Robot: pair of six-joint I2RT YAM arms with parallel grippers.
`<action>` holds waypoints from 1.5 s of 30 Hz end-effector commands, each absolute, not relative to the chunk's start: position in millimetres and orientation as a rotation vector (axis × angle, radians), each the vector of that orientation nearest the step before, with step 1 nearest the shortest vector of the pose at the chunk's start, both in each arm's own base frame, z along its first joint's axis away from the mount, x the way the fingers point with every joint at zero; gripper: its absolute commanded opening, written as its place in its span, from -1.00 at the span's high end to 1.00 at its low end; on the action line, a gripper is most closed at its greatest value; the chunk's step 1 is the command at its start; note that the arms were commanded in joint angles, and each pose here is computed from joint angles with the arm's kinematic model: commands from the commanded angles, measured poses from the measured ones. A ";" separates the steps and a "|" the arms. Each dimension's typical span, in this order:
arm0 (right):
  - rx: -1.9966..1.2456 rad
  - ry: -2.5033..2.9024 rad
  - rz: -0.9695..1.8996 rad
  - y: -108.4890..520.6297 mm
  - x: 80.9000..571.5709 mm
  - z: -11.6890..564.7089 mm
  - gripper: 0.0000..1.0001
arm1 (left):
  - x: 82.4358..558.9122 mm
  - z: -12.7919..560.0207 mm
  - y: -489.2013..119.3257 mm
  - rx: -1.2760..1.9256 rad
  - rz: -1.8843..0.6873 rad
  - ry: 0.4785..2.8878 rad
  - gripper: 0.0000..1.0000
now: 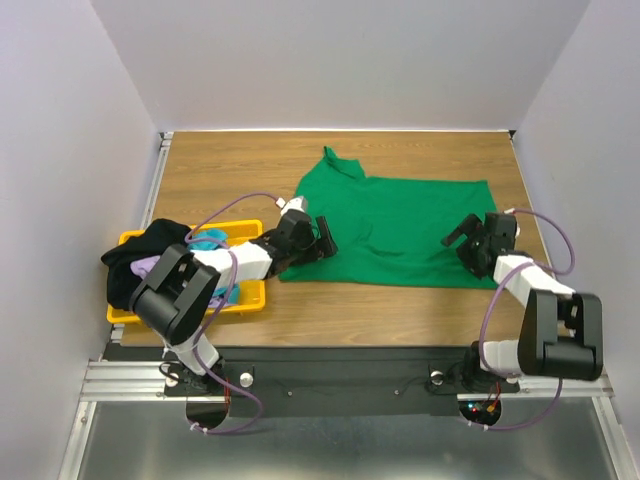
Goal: Fold and stack the t-shirts
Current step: Fold the tshirt
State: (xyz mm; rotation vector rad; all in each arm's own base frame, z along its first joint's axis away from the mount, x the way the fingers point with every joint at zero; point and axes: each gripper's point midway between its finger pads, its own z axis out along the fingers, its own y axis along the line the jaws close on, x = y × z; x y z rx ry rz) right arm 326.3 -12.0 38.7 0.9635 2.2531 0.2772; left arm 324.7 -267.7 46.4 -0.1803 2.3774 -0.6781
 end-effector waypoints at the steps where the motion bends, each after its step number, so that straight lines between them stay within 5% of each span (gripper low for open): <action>1: 1.162 2.390 0.207 -6.3 258.8 -0.2 -1.00 | 258.8 5.3 -238.7 -0.255 -0.501 2.592 -0.97; 9: 1.100 2.295 0.257 -5.4 261.2 32.2 -1.00 | 261.6 47.2 -236.1 -0.277 -0.473 2.480 -0.97; 19: 0.970 2.128 0.135 -42.7 358.8 118.7 -1.00 | 410.6 141.6 -240.6 -0.291 -0.318 2.221 -0.97; 26: 0.986 2.153 -0.065 -74.6 402.3 101.8 -1.00 | 516.8 174.8 -257.9 -0.333 -0.290 2.144 -0.96; 34: 0.918 2.191 -0.068 -80.8 461.6 90.2 -1.00 | 574.3 134.8 -263.3 -0.332 -0.164 2.168 -0.87; 45: 0.876 2.210 -0.067 -80.0 465.3 84.1 -1.00 | 619.8 117.0 -266.7 -0.323 -0.216 2.082 -0.73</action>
